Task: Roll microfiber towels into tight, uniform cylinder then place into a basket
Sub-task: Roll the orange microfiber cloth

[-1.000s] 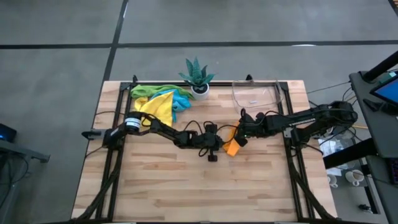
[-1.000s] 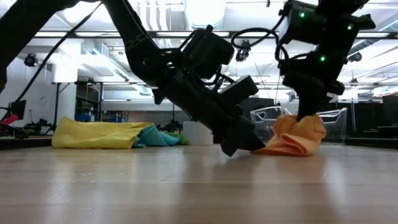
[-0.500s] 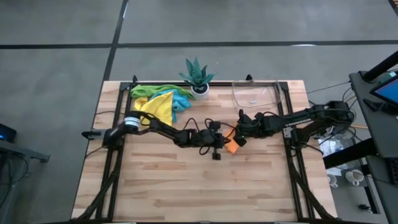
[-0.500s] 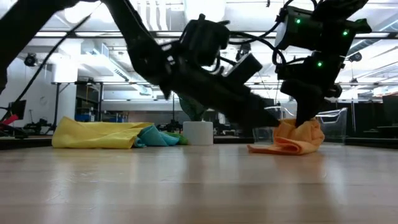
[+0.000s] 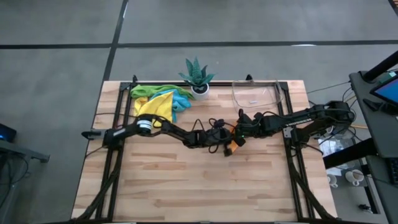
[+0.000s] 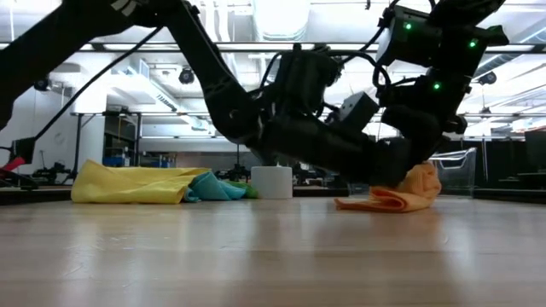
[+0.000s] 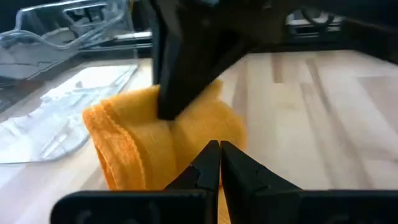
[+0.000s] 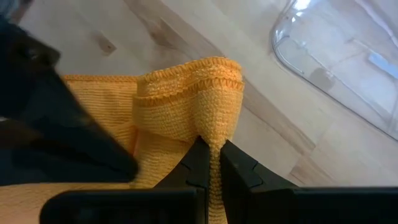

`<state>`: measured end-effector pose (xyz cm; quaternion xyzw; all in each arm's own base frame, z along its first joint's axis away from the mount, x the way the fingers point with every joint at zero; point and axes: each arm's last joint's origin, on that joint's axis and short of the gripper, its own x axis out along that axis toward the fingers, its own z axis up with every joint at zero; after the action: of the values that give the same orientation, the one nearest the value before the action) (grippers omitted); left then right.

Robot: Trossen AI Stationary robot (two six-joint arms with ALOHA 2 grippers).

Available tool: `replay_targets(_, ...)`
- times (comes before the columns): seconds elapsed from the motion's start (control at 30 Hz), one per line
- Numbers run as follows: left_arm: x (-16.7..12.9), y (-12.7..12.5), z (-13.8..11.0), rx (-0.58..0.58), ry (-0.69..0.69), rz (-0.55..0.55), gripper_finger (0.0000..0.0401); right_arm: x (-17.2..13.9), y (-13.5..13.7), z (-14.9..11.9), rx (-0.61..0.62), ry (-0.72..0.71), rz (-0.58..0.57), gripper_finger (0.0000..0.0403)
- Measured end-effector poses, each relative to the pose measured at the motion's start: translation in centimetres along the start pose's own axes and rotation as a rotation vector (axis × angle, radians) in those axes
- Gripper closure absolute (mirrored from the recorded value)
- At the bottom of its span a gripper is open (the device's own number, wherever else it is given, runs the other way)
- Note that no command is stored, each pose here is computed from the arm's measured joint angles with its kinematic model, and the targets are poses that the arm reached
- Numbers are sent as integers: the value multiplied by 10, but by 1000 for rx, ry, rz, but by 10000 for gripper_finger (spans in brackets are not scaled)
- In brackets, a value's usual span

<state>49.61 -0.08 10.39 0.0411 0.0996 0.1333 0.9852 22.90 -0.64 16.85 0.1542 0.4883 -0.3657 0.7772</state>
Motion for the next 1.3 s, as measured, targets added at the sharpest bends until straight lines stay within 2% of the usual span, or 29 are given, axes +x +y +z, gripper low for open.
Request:
replay_targets(0.3, 8, 15, -8, -26, 19, 85, 401, -3, 4, 3, -5, -2, 39, 390)
replay_targets(0.47, 9, 17, -9, -67, 35, 60, 401, -8, 7, 9, -26, -19, 56, 390)
replay_targets(0.67, 9, 17, -14, -62, 73, 41, 401, -11, 10, 13, -23, -38, 82, 390)
replay_targets(1.0, 11, 15, -30, -61, 99, 51, 401, 3, 24, 13, -29, -26, 133, 390)
replay_targets(1.3, 5, 18, -21, -8, 155, 54, 401, 12, 30, 12, -43, -22, 128, 390)
